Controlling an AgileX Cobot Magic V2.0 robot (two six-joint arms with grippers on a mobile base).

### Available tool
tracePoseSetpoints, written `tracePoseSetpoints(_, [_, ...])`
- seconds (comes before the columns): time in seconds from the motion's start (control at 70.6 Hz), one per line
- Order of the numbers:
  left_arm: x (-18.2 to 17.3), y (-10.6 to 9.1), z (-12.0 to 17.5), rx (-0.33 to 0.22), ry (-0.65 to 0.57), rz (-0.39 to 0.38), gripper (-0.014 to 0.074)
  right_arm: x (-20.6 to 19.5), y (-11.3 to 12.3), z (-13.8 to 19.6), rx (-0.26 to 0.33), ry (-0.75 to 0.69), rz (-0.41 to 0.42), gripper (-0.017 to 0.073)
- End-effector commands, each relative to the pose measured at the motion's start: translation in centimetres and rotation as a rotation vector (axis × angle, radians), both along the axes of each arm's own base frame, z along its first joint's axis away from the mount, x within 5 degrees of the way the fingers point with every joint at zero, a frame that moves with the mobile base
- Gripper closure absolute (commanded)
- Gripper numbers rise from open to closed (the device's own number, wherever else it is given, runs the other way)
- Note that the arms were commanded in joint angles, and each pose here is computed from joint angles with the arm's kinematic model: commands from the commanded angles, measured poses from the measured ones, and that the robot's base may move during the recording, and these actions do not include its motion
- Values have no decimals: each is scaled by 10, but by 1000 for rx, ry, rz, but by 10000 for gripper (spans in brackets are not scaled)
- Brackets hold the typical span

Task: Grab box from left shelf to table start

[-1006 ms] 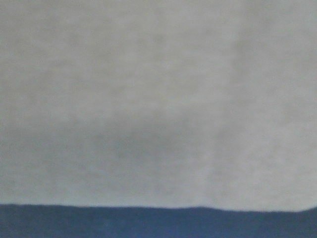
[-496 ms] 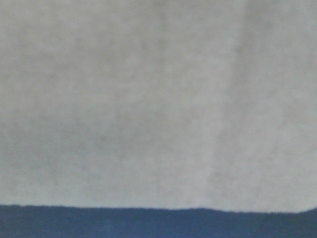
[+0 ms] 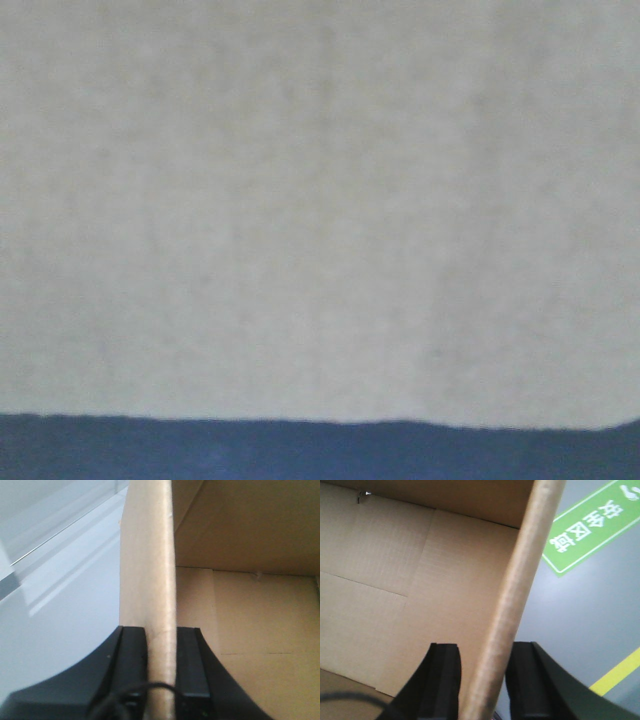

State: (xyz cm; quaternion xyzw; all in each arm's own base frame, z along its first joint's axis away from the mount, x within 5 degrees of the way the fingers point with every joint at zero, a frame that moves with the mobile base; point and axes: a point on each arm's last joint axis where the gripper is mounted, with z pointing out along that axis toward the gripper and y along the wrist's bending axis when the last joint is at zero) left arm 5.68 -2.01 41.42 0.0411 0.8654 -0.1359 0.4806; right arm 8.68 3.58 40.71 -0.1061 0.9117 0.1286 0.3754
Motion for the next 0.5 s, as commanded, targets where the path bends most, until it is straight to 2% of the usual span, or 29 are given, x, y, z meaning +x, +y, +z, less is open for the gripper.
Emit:
tracePoseSetpoints(0.0, [-6,-18,31,-312,-150,-126,689,4,11,17,127,-112,58,501])
tracePoseSetpoints(0.482, [-6,-18,31,-312,-150,-126,689,4,11,17,127,-112,58,501])
